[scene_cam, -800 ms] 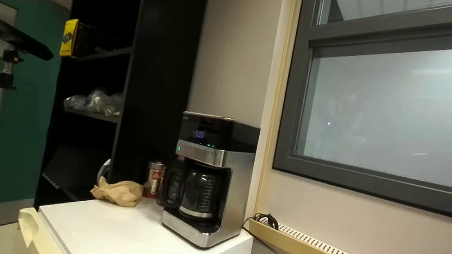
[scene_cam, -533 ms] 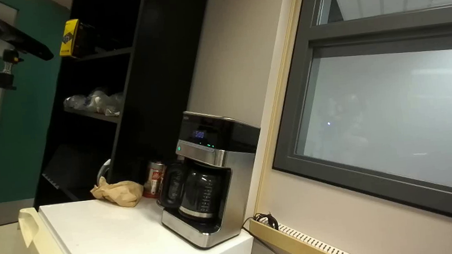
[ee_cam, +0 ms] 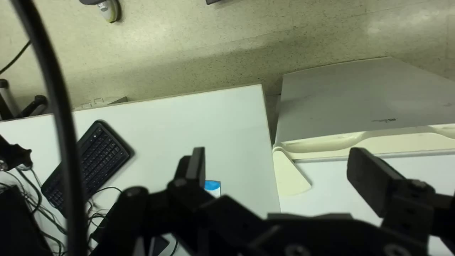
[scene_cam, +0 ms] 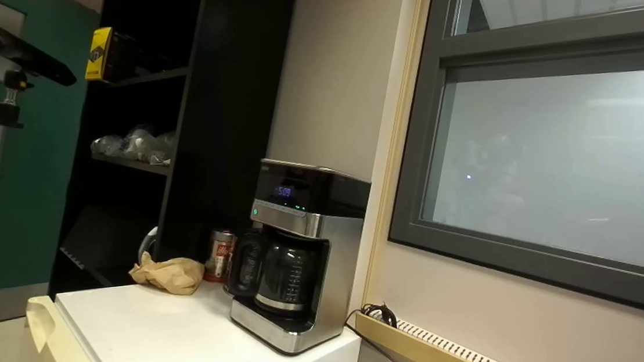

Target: Press the button on the coffee machine

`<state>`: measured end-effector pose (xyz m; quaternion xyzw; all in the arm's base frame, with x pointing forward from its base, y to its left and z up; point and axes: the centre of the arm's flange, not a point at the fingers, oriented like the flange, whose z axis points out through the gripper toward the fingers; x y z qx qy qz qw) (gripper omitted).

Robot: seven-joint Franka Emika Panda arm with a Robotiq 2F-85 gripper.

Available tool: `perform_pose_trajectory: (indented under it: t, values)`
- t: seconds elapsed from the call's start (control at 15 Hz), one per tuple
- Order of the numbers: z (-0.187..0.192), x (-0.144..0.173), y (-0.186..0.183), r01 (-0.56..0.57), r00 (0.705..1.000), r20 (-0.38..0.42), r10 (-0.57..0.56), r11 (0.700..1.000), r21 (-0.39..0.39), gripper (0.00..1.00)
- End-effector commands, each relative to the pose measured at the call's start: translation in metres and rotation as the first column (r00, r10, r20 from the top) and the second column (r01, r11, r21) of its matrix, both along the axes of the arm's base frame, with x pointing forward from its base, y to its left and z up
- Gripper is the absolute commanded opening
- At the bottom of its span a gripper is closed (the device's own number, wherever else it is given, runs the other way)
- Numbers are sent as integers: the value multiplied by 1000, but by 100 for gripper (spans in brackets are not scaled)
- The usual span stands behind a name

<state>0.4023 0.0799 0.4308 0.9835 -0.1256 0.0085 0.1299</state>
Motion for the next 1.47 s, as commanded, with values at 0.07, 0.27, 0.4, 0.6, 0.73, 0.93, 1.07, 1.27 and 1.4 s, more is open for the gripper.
perform_pose_trajectory:
  t: [0.07,0.27,0.4,0.6,0.73,0.93,1.07,1.27,1.4]
  values:
    - [-12,0,-15,-150,983,-124,133,979,-140,100]
    - [-22,7,-27,-276,950,-207,232,937,-214,100]
    - [-28,15,-35,-371,918,-246,312,895,-249,100]
    - [-38,27,-46,-501,855,-317,411,812,-300,100]
    - [-45,39,-50,-582,807,-355,473,742,-334,89]
    - [-58,59,-55,-689,724,-408,556,615,-384,58]
    - [-64,72,-56,-743,669,-432,605,520,-422,43]
    - [-74,90,-55,-796,586,-448,675,375,-475,21]
    - [-80,104,-53,-815,532,-445,720,293,-500,6]
